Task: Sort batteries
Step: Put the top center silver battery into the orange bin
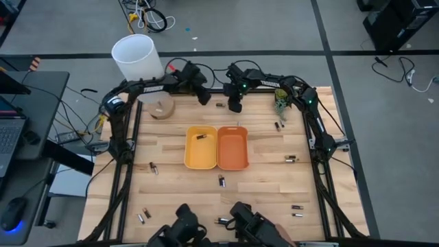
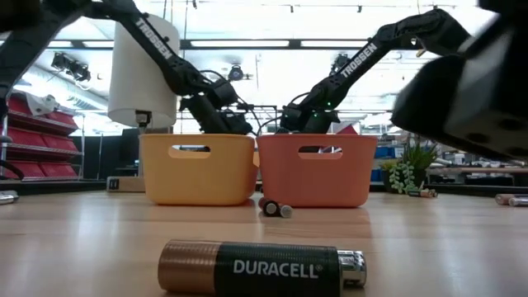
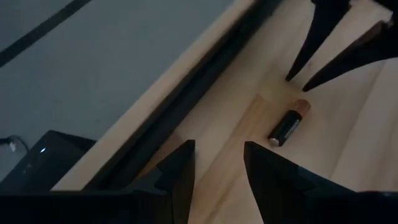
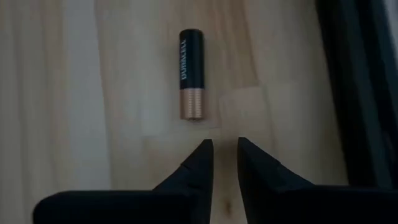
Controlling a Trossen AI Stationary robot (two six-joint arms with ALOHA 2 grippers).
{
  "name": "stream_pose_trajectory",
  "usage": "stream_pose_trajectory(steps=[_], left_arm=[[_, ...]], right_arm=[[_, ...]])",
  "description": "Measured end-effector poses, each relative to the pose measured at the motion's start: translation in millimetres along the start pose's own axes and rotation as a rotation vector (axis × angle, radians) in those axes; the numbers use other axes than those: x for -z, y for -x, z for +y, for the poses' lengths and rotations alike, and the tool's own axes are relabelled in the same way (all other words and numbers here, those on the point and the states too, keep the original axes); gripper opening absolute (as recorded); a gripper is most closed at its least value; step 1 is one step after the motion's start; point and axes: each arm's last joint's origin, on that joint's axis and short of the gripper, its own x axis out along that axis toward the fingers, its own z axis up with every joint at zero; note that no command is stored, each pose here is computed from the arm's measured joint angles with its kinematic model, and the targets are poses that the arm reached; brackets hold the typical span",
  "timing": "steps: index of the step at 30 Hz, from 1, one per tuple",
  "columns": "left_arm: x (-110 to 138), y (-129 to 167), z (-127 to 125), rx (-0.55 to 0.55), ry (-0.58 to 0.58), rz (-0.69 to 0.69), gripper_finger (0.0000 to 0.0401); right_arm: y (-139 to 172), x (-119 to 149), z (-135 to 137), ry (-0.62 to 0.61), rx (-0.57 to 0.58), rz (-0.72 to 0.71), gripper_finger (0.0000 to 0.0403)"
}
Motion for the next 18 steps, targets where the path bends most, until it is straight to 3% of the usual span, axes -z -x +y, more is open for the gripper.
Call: stream_pose_trajectory(steps=[9,14,18], left_arm=[[9,-25,1,-0.012,-0.033,0.116,0.0154],[18,-34,5,-0.107,-0.041,0.185,0.0154],[19,-34,9,-0.119,-0.038,0.183,0.0154]], right_arm=[[3,6,-3,-0.027,-0.041,0.016,0.0058],[4,7,-4,-0.030,-0.042,0.014,0.0058],[4,7,-4,-0.029,-0.042,0.014,0.0058]])
